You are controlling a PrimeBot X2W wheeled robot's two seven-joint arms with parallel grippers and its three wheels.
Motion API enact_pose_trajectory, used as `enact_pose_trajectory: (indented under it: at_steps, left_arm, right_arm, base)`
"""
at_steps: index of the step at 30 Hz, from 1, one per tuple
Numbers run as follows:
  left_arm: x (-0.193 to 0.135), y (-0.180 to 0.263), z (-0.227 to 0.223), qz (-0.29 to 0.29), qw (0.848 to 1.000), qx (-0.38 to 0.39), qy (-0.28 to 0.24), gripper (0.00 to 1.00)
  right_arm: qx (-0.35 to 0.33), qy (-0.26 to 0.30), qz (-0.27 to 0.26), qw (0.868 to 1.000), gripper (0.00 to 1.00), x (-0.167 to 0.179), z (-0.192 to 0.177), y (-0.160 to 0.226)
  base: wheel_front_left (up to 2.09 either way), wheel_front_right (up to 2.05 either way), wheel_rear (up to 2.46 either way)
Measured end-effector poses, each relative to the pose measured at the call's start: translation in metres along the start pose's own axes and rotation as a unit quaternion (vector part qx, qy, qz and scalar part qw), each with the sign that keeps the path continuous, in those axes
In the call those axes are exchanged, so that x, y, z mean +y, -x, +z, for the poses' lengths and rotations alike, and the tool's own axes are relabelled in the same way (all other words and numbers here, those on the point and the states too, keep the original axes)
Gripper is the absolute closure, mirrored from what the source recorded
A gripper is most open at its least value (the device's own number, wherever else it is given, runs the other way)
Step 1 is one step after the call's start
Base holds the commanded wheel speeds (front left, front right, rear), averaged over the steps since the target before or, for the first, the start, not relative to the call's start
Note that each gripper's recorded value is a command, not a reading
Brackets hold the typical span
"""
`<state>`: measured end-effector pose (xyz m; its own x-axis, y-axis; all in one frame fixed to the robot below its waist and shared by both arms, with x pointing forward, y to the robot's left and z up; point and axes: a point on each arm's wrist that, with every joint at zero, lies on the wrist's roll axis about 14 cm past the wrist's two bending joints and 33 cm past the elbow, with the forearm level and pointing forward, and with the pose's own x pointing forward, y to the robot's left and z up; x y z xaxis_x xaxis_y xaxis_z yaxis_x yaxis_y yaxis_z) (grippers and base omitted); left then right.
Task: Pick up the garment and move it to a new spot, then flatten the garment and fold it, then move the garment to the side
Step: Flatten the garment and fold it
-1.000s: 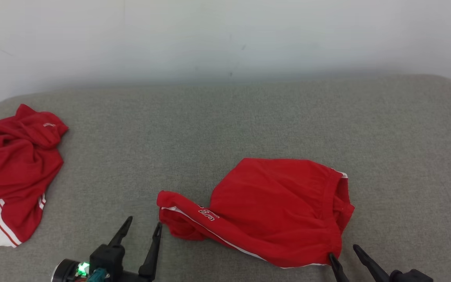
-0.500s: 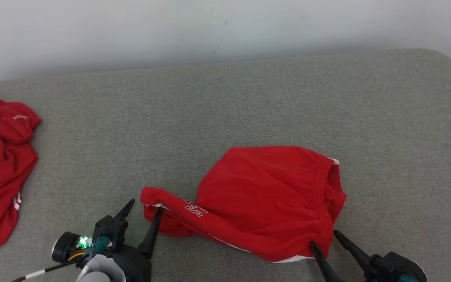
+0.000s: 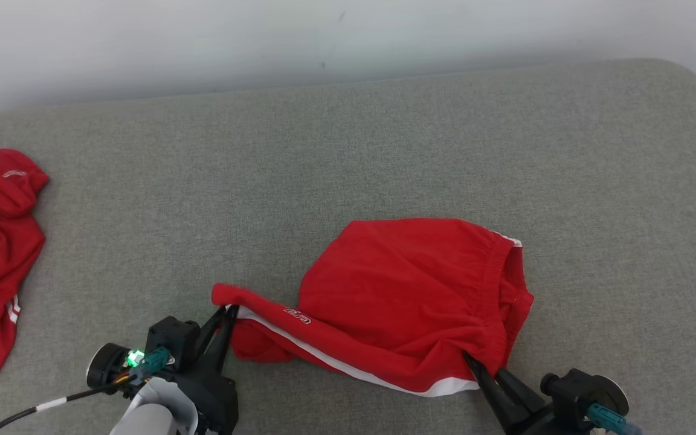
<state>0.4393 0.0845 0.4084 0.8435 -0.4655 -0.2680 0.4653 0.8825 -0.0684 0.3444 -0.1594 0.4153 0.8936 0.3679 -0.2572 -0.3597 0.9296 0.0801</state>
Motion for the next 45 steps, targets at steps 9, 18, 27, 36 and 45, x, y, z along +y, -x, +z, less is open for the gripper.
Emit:
enact_pose_trajectory:
  at_steps: [9, 18, 27, 36, 45]
  left_arm:
    - [-0.01, 0.023, 0.03, -0.006, 0.998, -0.062, -0.006, 1.0]
    - [-0.003, 0.027, 0.101, -0.019, 0.987, -0.144, -0.073, 1.0]
    - [-0.001, -0.019, 0.231, -0.063, 0.962, -0.209, -0.166, 1.0]
    - [0.026, -0.075, 0.339, -0.058, 0.95, -0.249, -0.177, 1.0]
    - [0.047, -0.124, 0.398, -0.046, 0.942, -0.291, -0.16, 1.0]
  right_arm:
    - [-0.059, -0.021, 0.0, 0.998, 1.0, 0.004, 0.035, 0.003]
    - [-0.134, -0.01, 0.028, 0.991, 1.0, 0.0, 0.097, -0.009]
    - [-0.217, -0.015, 0.046, 0.975, 1.0, -0.033, 0.215, -0.063]
    - [-0.284, -0.019, 0.053, 0.957, 1.0, -0.067, 0.35, -0.123]
    - [-0.295, -0.028, 0.019, 0.955, 1.0, -0.105, 0.412, -0.181]
  base:
    - [0.0, 0.0, 0.0]
    - [0.0, 0.0, 0.0]
    - [0.0, 0.0, 0.0]
    - [0.0, 0.0, 0.0]
    - [0.0, 0.0, 0.0]
